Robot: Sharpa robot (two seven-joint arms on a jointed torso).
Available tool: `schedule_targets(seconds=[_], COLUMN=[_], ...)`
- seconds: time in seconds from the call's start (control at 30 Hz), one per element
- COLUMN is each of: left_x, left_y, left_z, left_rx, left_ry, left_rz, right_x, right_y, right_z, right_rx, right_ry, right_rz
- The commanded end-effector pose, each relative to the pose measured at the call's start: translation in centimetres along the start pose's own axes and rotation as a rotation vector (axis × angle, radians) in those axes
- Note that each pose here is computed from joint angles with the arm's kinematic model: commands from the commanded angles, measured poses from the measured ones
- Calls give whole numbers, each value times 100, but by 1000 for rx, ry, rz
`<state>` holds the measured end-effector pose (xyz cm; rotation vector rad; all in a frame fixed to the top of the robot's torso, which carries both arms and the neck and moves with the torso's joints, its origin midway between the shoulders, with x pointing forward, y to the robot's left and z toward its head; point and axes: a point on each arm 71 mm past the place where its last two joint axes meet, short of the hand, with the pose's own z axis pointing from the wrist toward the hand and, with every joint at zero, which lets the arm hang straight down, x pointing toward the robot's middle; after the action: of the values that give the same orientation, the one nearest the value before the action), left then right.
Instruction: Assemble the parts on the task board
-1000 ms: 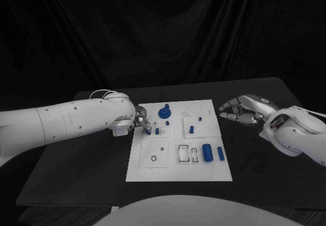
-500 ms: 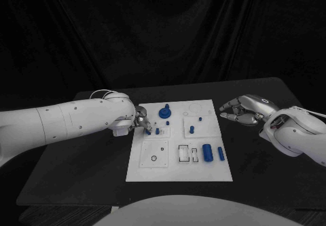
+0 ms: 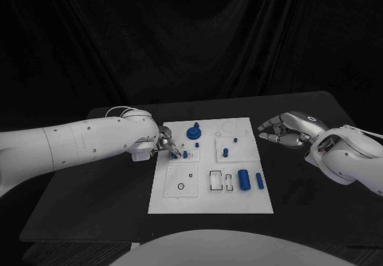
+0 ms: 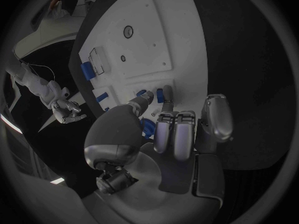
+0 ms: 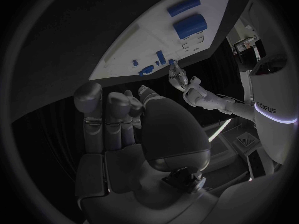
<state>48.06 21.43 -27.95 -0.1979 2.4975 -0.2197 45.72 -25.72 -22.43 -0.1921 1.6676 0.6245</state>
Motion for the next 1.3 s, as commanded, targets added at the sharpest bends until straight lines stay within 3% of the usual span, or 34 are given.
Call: schedule_targets(seconds=[0.03, 0.93, 1.3], left_x=[43, 27, 16], left_y=[11, 34, 13], left_z=[10, 5, -10], left_rx=[-12, -10, 30], left_ry=[26, 8, -22], left_rz=[11, -3, -23], right_x=[13, 34, 35], right_y=[-13, -21, -24], right_z=[-7, -12, -13], right_rx=[16, 20, 22], right_ry=[7, 13, 13], right_rz=[0, 2, 1])
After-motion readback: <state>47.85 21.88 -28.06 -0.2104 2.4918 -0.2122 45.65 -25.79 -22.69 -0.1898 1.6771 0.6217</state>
